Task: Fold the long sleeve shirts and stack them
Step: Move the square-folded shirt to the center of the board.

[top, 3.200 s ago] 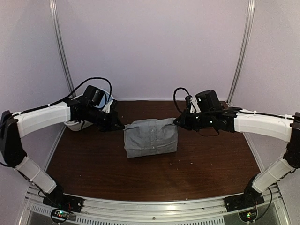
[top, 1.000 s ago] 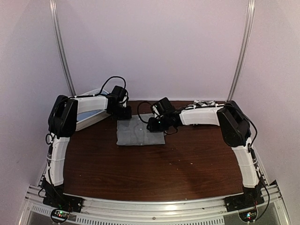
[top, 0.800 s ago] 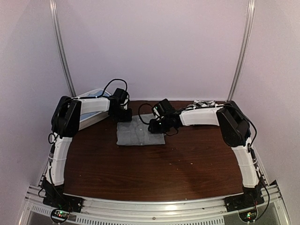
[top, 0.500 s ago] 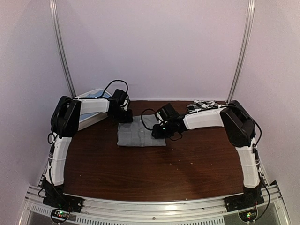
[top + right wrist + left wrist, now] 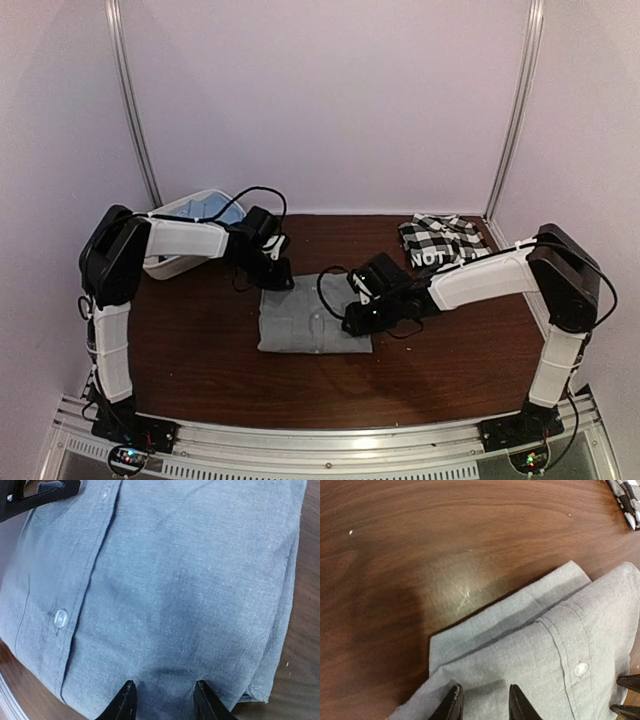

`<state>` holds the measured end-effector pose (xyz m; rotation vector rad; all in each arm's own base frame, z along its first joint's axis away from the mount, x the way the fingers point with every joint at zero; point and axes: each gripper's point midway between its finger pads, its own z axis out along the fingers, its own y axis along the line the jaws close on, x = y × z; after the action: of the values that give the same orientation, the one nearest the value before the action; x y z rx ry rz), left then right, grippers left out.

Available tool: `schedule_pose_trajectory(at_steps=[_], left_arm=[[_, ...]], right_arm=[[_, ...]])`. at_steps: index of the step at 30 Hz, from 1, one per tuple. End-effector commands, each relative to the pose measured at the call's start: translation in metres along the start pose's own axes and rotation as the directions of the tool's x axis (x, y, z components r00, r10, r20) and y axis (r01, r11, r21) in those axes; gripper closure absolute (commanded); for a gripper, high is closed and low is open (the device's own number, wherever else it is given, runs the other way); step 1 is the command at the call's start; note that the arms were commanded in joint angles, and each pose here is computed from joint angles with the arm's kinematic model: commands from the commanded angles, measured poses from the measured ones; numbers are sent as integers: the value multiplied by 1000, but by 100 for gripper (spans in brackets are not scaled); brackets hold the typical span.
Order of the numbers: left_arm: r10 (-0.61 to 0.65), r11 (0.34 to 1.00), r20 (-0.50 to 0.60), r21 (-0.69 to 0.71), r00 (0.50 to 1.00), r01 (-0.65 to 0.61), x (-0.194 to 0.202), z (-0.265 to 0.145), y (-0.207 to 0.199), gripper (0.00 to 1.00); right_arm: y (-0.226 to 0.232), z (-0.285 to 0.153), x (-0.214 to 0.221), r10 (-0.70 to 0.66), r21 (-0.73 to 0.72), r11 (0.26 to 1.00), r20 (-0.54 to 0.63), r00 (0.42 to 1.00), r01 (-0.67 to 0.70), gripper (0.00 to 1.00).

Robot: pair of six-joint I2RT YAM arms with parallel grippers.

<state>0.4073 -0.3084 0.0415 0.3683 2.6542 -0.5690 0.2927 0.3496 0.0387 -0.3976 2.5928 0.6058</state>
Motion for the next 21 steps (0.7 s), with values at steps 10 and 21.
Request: schedule_pose_trajectory(at_steps=[10,21], left_arm=[[20,1000,131,13,991,-22,-25,-83,-21,67],[2,998,75,-70,997,3,-14,-57,12,74]], right_arm=[[26,-50,-72,19,-1,1000,197,980,-19,66],[-2,-12,-121,41,30,998,215,976,-49,74]])
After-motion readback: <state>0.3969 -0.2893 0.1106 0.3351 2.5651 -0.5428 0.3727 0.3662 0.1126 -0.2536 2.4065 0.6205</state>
